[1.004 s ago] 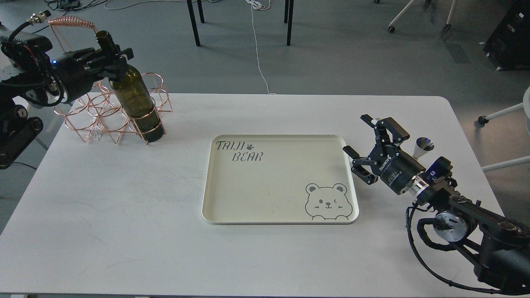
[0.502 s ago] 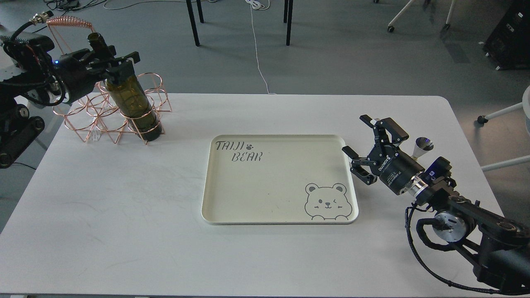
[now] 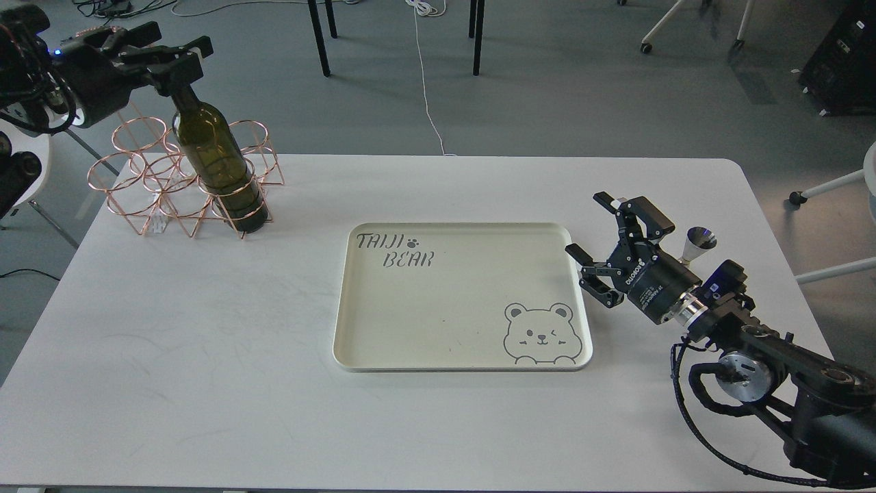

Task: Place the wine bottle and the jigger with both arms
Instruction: 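Open the left gripper and lift it away from the bottle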

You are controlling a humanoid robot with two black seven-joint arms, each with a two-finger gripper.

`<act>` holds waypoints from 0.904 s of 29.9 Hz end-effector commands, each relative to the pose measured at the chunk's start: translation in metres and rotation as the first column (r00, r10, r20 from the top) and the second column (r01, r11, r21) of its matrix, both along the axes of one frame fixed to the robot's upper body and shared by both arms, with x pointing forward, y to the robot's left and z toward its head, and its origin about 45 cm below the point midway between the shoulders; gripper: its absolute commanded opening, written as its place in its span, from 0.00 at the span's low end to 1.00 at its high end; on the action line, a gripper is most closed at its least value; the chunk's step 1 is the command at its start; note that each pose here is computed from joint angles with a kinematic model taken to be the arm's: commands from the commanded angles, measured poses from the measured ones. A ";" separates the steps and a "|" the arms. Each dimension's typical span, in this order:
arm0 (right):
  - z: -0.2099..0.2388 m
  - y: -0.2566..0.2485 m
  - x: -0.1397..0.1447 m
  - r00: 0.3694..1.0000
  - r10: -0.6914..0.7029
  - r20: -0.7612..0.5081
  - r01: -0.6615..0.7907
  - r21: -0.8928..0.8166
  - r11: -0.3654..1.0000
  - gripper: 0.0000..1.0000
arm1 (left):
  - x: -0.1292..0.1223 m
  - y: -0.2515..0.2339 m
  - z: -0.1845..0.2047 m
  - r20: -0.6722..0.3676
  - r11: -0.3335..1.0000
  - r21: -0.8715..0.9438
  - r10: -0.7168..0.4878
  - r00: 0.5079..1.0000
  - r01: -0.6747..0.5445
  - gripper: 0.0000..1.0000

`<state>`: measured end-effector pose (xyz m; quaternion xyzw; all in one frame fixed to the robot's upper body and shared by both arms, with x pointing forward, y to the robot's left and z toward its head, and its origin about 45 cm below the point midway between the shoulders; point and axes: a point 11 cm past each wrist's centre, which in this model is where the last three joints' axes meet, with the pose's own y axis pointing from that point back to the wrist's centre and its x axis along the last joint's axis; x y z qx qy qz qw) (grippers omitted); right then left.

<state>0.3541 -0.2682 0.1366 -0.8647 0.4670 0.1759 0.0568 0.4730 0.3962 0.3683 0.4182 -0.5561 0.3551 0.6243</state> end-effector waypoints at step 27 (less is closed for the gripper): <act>0.016 0.009 0.016 0.991 -0.125 0.043 0.117 0.152 0.982 0.99 | -0.084 -0.128 -0.088 -0.090 0.223 -0.974 -0.277 0.957 -0.027 0.98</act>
